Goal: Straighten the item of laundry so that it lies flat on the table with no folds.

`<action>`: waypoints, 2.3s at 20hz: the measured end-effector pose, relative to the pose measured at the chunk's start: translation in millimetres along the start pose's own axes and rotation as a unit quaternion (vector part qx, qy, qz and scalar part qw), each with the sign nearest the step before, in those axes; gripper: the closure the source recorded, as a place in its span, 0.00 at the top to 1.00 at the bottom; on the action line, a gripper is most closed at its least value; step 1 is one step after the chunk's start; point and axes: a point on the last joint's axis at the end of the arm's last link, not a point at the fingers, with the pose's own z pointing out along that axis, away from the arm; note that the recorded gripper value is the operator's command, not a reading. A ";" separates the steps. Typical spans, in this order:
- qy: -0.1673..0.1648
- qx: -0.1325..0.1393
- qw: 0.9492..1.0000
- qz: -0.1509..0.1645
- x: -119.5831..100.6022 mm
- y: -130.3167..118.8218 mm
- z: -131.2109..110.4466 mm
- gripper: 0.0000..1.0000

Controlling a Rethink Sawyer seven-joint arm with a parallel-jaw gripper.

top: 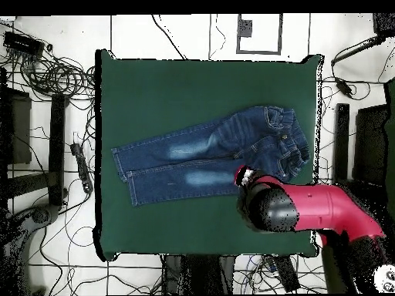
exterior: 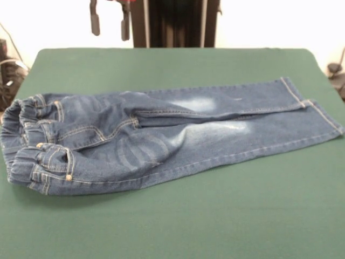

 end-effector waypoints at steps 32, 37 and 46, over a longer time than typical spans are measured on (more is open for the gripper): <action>0.041 0.008 0.999 -0.025 122.2 137.4 49.2 1.00; 0.043 0.010 0.999 -0.010 137.6 167.8 46.0 1.00; 0.038 0.017 0.999 0.036 160.2 207.5 34.3 0.00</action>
